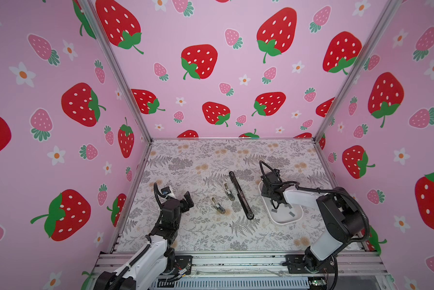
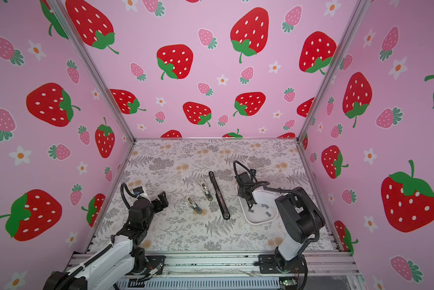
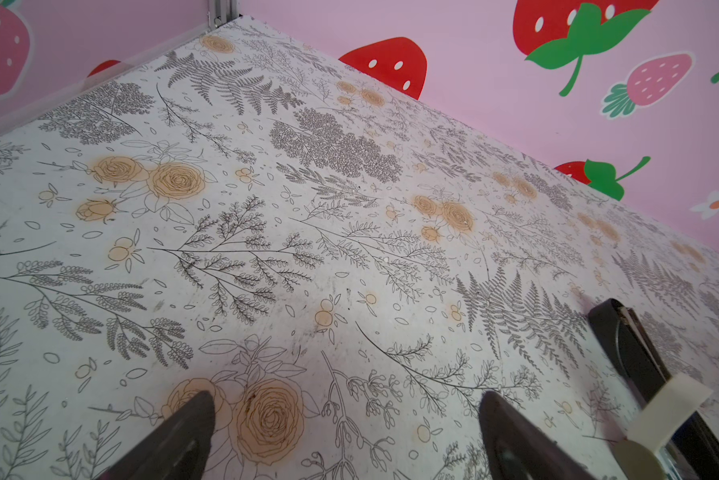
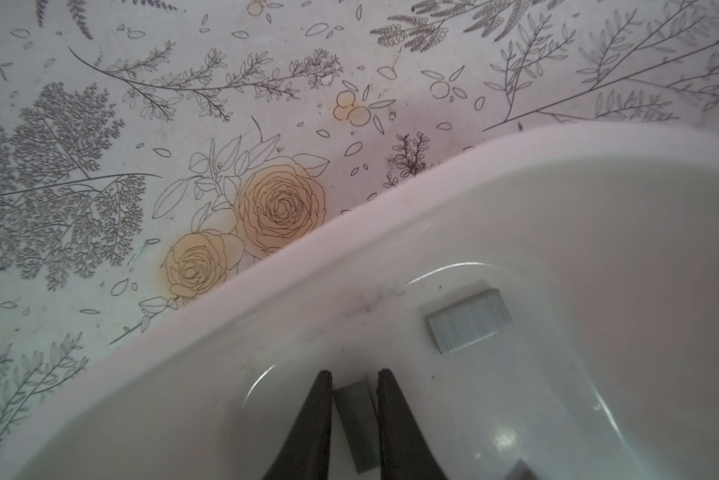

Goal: Load the staples into the stapler
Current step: 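Lower the right gripper into the tray and grasp a grey staple strip, then lift the staple strip and carry it toward the small white-capped stapler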

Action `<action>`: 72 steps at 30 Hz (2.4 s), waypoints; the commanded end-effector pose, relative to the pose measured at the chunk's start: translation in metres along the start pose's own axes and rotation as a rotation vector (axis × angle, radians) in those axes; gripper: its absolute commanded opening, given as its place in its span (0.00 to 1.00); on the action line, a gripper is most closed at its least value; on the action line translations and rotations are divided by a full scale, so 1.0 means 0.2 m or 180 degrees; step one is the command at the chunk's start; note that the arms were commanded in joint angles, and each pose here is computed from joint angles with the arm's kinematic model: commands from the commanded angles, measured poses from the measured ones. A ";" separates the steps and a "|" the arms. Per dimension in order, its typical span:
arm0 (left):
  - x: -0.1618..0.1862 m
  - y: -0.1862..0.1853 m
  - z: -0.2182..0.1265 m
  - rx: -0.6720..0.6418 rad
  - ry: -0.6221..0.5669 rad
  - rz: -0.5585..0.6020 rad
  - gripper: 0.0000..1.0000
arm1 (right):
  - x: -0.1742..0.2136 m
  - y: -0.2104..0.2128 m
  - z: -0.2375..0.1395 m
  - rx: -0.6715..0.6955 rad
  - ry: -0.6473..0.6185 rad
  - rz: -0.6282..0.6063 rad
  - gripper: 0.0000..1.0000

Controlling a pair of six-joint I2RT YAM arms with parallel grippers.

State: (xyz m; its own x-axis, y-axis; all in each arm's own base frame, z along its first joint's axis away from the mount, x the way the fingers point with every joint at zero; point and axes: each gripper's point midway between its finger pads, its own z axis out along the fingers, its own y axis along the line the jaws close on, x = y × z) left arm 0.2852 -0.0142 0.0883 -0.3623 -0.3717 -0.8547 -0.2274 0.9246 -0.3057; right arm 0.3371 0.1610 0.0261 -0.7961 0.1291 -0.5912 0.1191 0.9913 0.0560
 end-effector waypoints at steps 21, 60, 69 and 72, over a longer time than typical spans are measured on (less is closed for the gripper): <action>-0.09 -0.03 0.01 -0.0006 -0.0106 -0.0073 1.00 | 0.03 -0.16 -0.03 0.0016 -0.0085 0.0201 0.19; -0.08 -0.19 -0.11 0.0780 -0.0280 -0.0017 1.00 | -0.17 0.63 -0.98 -0.2526 -0.2213 -0.1699 0.17; -0.09 -0.17 -0.18 0.0860 -0.0457 -0.0069 0.99 | 0.12 0.83 -1.00 -0.2940 -0.1989 -0.2115 0.17; -0.07 -0.20 -0.17 0.0946 -0.0354 -0.0036 0.99 | 0.23 0.89 -1.03 -0.3091 -0.1960 -0.2239 0.16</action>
State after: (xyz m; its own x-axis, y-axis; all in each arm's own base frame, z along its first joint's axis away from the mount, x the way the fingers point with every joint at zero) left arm 0.2682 -0.0452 0.1299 -0.2303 -0.3854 -0.8935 0.0421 0.9134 -0.4048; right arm 0.2165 0.3315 0.1660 -0.1492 -0.2088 -0.9665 -0.8328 0.5535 0.0090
